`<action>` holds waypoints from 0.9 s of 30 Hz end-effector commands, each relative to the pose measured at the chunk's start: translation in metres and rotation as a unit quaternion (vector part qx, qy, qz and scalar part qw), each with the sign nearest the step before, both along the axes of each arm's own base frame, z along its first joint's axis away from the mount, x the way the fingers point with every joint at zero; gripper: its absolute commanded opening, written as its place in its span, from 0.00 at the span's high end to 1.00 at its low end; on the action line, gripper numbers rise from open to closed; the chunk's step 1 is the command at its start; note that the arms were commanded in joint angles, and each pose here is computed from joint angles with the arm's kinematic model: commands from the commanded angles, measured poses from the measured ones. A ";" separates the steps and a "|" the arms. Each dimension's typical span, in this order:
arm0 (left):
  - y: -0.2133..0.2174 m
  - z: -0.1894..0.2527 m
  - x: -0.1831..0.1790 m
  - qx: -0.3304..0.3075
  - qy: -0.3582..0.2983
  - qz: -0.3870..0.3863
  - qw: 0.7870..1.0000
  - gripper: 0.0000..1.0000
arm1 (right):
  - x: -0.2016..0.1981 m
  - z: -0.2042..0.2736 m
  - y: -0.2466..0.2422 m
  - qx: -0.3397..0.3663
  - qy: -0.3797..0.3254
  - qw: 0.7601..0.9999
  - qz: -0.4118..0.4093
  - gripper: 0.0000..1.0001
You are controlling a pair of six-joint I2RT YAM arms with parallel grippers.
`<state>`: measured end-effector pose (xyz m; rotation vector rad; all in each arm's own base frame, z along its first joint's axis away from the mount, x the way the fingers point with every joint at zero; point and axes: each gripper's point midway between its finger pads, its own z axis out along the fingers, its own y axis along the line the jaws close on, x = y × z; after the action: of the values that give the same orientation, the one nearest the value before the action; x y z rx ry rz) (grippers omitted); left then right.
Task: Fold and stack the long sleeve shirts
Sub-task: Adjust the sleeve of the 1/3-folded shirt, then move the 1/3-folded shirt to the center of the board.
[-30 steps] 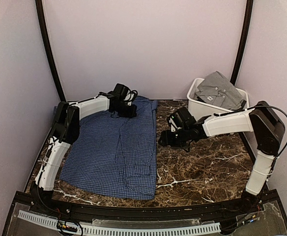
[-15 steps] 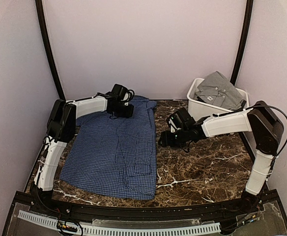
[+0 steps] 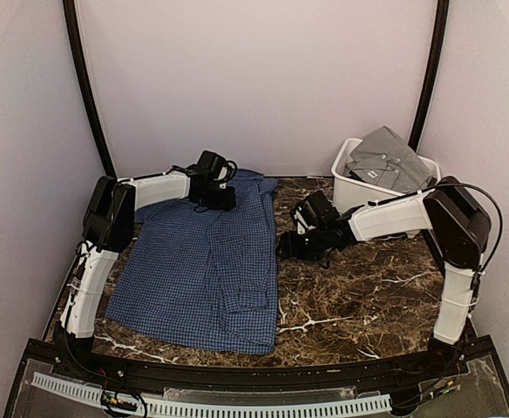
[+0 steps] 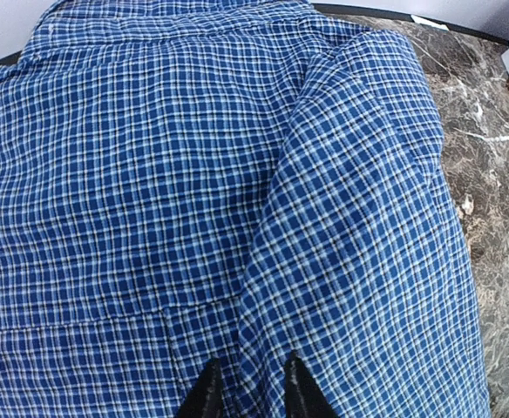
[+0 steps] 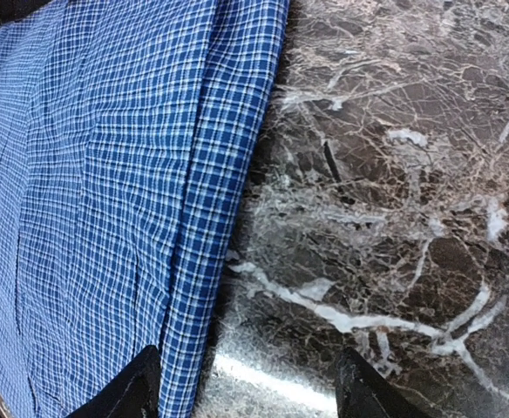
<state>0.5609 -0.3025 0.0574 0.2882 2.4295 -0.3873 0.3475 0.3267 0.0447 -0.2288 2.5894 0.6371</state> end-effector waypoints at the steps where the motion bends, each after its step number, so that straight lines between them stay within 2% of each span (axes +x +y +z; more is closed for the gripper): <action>1: -0.001 0.048 0.005 -0.024 -0.028 -0.001 0.999 0.68 | 0.010 0.005 0.019 0.014 -0.011 1.000 0.012 0.36; 5: -0.001 0.063 0.001 -0.033 -0.028 0.000 0.999 0.60 | 0.003 -0.005 0.028 -0.008 -0.004 1.000 0.022 0.38; 8: 0.002 0.078 -0.006 -0.042 -0.023 0.009 0.999 0.58 | -0.002 -0.014 0.030 -0.019 0.006 1.000 0.018 0.47; 16: 0.009 0.088 -0.066 -0.079 0.027 -0.007 0.996 0.57 | -0.026 -0.028 0.025 -0.038 0.032 0.999 0.008 0.91; 17: 0.007 0.100 -0.075 -0.091 0.024 -0.017 0.995 0.57 | -0.034 -0.029 0.025 -0.039 0.036 0.999 0.010 0.97; 18: 0.006 0.089 -0.087 -0.090 0.039 -0.023 0.995 0.57 | -0.041 -0.030 0.024 -0.041 0.041 0.998 0.009 1.00; 19: 0.004 0.101 -0.095 -0.100 0.036 -0.034 0.994 0.57 | -0.048 -0.030 0.023 -0.040 0.045 0.998 0.008 1.00; 27: -0.016 0.085 -0.176 -0.105 0.089 -0.098 0.986 0.57 | -0.119 -0.031 0.015 -0.027 0.081 0.996 0.004 1.00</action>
<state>0.4245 -0.3035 0.1400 0.3359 2.4862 -0.6863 0.2633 0.3523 0.0207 -0.2715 2.6996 0.6225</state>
